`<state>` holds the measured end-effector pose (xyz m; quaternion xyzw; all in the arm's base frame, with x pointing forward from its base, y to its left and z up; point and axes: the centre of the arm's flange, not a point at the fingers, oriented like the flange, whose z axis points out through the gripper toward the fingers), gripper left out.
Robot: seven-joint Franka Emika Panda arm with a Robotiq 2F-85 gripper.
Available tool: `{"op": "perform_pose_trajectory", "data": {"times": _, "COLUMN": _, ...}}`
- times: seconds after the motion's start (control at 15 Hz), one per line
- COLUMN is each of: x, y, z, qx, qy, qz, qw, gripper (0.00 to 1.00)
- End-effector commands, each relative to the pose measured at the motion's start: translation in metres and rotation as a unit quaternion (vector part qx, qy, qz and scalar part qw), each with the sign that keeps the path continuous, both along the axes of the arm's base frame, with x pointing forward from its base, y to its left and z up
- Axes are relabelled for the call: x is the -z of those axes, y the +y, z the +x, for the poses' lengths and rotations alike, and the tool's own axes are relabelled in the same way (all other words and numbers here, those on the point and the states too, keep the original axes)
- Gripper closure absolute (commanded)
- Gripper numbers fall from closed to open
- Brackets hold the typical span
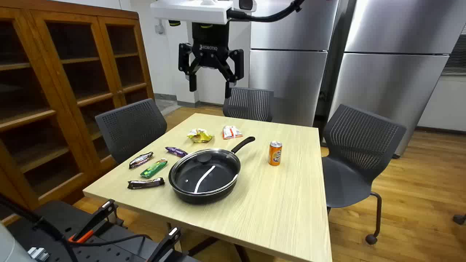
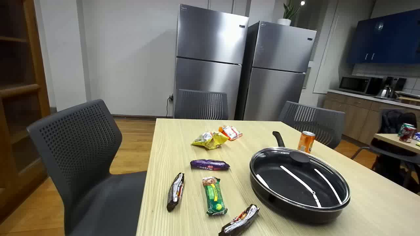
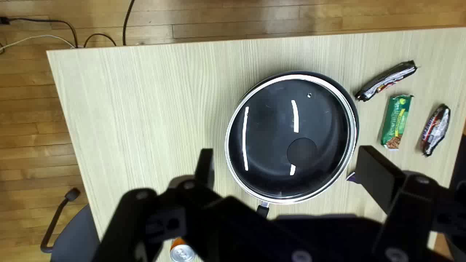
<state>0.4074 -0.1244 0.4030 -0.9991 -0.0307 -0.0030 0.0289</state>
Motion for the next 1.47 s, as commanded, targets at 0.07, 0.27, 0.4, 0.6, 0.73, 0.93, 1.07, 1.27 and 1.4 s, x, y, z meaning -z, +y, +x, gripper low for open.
{"op": "perform_pose_trajectory", "data": {"times": 0.07, "x": 0.0, "y": 0.0, "z": 0.0, "qx": 0.0, "qy": 0.0, "qz": 0.0, "qw": 1.0, "gripper": 0.0}}
{"op": "perform_pose_trajectory", "data": {"times": 0.27, "x": 0.0, "y": 0.0, "z": 0.0, "qx": 0.0, "qy": 0.0, "qz": 0.0, "qw": 1.0, "gripper": 0.0}}
{"op": "perform_pose_trajectory", "data": {"times": 0.4, "x": 0.0, "y": 0.0, "z": 0.0, "qx": 0.0, "qy": 0.0, "qz": 0.0, "qw": 1.0, "gripper": 0.0}}
{"op": "perform_pose_trajectory", "data": {"times": 0.6, "x": 0.001, "y": 0.002, "z": 0.004, "qx": 0.003, "qy": 0.001, "qz": -0.001, "qw": 1.0, "gripper": 0.0}}
{"op": "perform_pose_trajectory", "data": {"times": 0.73, "x": 0.003, "y": 0.007, "z": 0.01, "qx": 0.001, "qy": 0.001, "qz": -0.005, "qw": 1.0, "gripper": 0.0}}
{"op": "perform_pose_trajectory", "data": {"times": 0.93, "x": 0.008, "y": 0.019, "z": 0.022, "qx": -0.008, "qy": 0.003, "qz": -0.014, "qw": 0.9999, "gripper": 0.0}}
{"op": "perform_pose_trajectory", "data": {"times": 1.07, "x": 0.012, "y": 0.028, "z": 0.031, "qx": -0.014, "qy": 0.004, "qz": -0.023, "qw": 0.9996, "gripper": 0.0}}
{"op": "perform_pose_trajectory", "data": {"times": 1.27, "x": 0.021, "y": 0.045, "z": 0.046, "qx": -0.015, "qy": 0.003, "qz": -0.037, "qw": 0.9992, "gripper": 0.0}}
{"op": "perform_pose_trajectory", "data": {"times": 1.4, "x": 0.029, "y": 0.055, "z": 0.058, "qx": -0.012, "qy": 0.003, "qz": -0.045, "qw": 0.9989, "gripper": 0.0}}
